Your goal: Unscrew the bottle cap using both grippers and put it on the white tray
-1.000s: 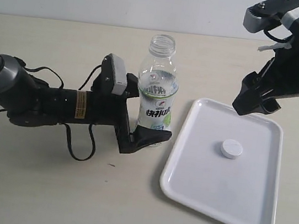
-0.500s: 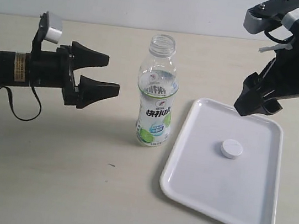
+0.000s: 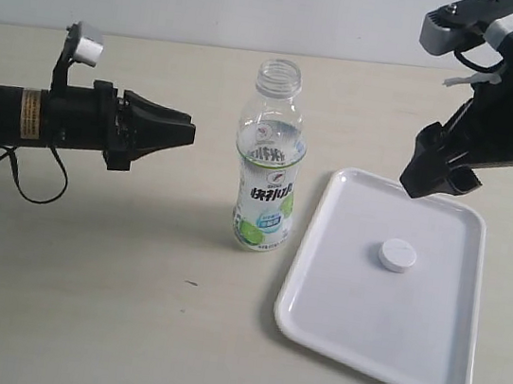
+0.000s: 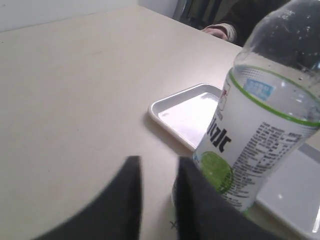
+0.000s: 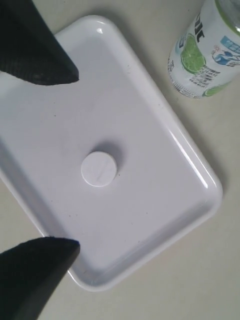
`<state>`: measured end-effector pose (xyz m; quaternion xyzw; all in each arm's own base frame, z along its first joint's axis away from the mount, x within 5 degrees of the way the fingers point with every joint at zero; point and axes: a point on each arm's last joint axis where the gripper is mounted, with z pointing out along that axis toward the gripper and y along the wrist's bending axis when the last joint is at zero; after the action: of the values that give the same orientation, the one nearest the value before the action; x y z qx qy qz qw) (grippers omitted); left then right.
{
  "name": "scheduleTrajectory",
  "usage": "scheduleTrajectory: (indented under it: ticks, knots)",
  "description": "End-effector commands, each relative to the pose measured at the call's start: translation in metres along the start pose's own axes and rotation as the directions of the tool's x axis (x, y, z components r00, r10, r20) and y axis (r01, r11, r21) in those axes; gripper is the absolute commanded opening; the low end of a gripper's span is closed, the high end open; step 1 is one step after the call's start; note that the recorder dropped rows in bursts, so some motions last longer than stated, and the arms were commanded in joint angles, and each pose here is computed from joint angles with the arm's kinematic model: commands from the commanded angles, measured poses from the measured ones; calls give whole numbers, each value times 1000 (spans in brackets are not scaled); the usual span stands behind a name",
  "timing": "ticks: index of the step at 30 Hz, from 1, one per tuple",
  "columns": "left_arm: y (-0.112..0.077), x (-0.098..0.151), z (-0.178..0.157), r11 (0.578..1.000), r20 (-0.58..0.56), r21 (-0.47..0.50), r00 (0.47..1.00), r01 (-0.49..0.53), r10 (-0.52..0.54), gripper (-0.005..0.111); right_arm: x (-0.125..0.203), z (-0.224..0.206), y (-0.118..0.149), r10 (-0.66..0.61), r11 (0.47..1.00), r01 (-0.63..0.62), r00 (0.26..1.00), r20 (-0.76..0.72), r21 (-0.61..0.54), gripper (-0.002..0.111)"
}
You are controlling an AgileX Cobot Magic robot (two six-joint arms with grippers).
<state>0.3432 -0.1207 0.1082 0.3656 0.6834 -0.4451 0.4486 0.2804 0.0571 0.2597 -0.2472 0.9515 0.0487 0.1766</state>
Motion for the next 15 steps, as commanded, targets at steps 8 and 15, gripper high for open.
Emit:
scheduleTrajectory:
  ticks: [8, 15]
  knots:
    - [-21, -51, -27, 996, -13, 46, 997, 76, -75, 0, 9, -11, -1, 90, 996, -89, 994, -68, 27, 1]
    - [-59, -57, -64, 981, -8, -1, 981, 196, -196, 0, 17, -42, 7, 168, 972, -221, 892, 420, 80, 0]
